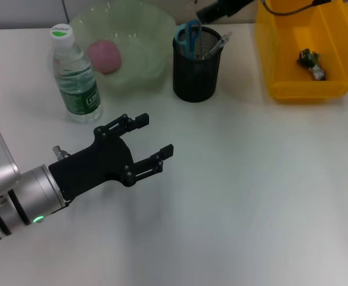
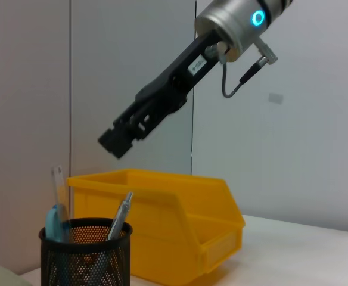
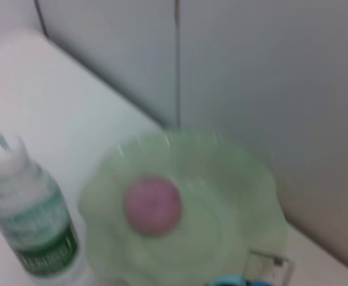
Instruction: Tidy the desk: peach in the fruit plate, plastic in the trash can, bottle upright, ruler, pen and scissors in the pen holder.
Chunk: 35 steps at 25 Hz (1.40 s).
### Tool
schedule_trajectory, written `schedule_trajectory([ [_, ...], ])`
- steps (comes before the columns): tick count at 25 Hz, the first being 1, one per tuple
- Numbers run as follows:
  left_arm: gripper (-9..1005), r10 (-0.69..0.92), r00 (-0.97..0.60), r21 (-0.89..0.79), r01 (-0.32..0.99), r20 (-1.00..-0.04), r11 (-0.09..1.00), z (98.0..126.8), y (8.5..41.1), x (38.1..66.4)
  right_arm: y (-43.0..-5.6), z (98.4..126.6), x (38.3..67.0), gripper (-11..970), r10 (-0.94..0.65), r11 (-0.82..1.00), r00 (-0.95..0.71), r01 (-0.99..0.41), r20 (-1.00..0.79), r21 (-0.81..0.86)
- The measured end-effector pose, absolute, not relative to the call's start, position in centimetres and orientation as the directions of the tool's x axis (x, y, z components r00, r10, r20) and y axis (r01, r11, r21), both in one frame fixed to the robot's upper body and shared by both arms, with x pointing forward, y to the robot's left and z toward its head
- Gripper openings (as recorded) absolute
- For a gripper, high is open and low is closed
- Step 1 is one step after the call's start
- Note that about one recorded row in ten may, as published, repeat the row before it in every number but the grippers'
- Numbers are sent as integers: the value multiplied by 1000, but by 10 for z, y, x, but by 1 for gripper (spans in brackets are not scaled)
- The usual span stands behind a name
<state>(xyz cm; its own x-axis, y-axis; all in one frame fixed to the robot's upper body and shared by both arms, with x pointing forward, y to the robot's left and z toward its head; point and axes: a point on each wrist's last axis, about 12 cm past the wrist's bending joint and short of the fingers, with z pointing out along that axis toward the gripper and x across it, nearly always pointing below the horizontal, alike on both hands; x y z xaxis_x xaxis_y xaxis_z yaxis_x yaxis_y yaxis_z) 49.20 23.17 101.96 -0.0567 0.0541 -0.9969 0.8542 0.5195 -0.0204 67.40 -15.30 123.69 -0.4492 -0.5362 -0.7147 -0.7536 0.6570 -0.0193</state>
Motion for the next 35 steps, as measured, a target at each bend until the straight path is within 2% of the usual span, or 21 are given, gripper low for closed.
schedule_trajectory([
  [4,782,55,-57,-20,852,-997,523,1019,233,492,-172,1236,663,660,-438,632,-375,-775,-817,16],
  [9,782,63,-57,-16,848,-996,529,1019,236,492,-197,1222,643,663,-296,569,-264,-820,-918,53],
  [18,782,72,-86,-34,842,-994,538,1020,251,492,-242,1164,587,667,-40,425,-126,-900,-991,97],
  [24,782,48,-96,-57,850,-994,524,1024,261,485,-265,1116,543,669,92,353,-128,-923,-987,153],
  [27,782,47,-133,-90,854,-990,512,1025,266,484,-269,1095,528,671,103,362,-153,-915,-983,180],
  [31,782,51,-165,-122,874,-985,471,1026,267,482,-263,1072,512,673,33,349,-188,-918,-982,188],
  [35,782,62,-173,-129,891,-983,435,1027,266,480,-256,1062,505,674,-20,335,-192,-926,-981,174],
])
